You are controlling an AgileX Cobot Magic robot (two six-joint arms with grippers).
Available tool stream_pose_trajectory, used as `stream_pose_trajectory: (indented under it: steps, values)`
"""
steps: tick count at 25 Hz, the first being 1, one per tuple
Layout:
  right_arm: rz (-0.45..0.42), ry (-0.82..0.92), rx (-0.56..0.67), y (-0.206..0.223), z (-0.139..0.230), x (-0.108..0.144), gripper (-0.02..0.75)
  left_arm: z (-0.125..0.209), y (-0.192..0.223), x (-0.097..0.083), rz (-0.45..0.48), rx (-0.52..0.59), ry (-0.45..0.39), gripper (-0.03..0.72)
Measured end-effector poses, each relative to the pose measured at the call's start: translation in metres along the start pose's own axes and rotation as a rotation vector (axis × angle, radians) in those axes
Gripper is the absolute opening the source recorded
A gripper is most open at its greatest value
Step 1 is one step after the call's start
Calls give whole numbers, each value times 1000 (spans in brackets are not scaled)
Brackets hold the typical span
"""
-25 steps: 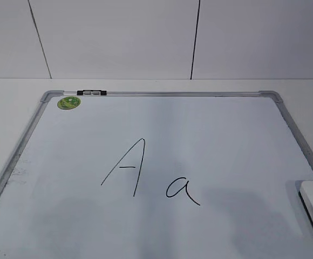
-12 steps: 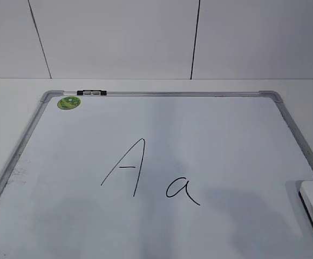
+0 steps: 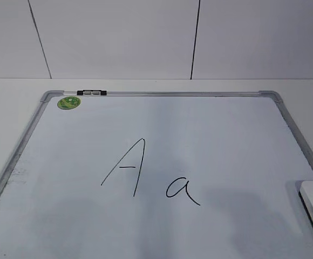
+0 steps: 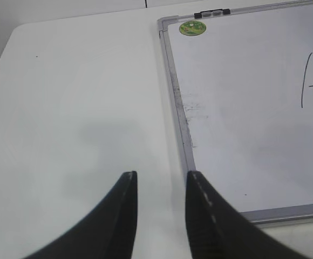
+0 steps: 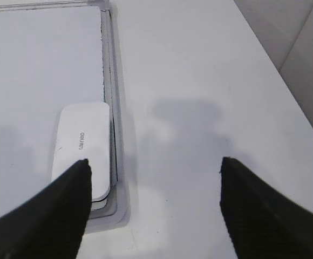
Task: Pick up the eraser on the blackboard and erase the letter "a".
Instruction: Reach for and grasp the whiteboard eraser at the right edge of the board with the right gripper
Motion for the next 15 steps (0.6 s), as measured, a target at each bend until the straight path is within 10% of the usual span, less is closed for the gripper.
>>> stream_pose_trajectory:
  steps: [15]
  values:
    - [-13,-14,0,0,0,0,592,0,0,0,0,0,0,235]
Point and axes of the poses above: a point on each arm's last joint axis where the gripper is mounted, y pointing out along that axis toward the gripper, x along the wrist's bending axis when the last joint is at zero, z = x × y, the point moved 3 cm from there along y, pointing out along that axis toward the gripper, and after that the axes turned 10 degrees about y, right-handed, at the moved point
